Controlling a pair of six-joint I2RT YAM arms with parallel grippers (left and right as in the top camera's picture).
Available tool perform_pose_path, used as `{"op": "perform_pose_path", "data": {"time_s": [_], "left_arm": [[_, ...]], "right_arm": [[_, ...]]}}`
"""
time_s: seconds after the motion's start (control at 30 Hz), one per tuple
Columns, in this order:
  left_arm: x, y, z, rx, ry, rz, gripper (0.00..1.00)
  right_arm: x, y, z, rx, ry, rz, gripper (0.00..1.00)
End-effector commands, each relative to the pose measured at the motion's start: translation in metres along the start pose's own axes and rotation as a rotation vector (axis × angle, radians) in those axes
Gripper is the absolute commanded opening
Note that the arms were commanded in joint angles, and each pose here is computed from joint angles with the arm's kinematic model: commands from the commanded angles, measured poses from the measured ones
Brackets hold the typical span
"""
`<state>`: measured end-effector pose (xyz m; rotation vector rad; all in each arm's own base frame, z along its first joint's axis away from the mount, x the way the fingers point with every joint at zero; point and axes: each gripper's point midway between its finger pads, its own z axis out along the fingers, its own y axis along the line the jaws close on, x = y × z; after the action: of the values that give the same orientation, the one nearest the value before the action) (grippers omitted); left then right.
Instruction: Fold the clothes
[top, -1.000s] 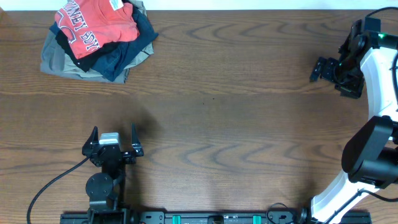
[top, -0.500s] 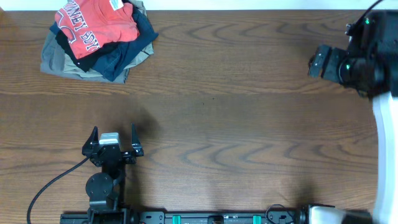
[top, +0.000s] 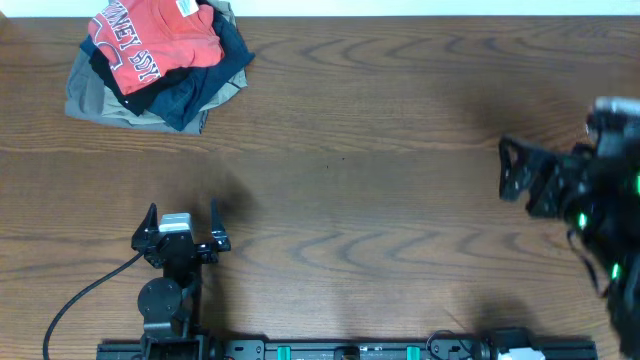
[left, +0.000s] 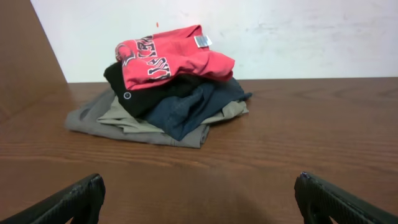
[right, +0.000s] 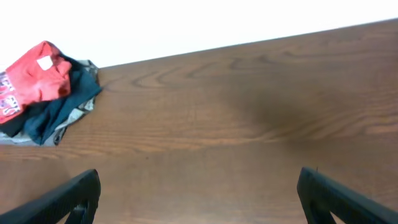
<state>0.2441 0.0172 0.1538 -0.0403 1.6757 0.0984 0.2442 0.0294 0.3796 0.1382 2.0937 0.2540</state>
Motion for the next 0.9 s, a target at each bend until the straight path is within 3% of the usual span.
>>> {"op": "perform_pose_path", "data": {"time_s": [0.0,0.17,0.43,0.67,0.87], "left_arm": [[0.017,0.005,0.001,-0.03,0.052,-0.005,0.98],[0.017,0.005,0.001,-0.03,0.052,-0.005,0.98],[0.017,0.005,0.001,-0.03,0.052,-0.005,0.98],[0.017,0.005,0.001,-0.03,0.052,-0.005,0.98],[0.017,0.005,0.001,-0.03,0.052,-0.005,0.98]], "right_arm": [[0.03,0.0,-0.003,-0.047,-0.042,-0.091,0.99],[0.075,-0.002,0.007,-0.123,-0.178,-0.233,0.99],[0.133,-0.023,0.061,-0.151,-0.365,-0.244,0.99],[0.154,-0.019,0.083,-0.25,-0.518,-0.278,0.99],[0.156,-0.033,0.089,-0.183,-0.589,-0.266,0.99]]}}
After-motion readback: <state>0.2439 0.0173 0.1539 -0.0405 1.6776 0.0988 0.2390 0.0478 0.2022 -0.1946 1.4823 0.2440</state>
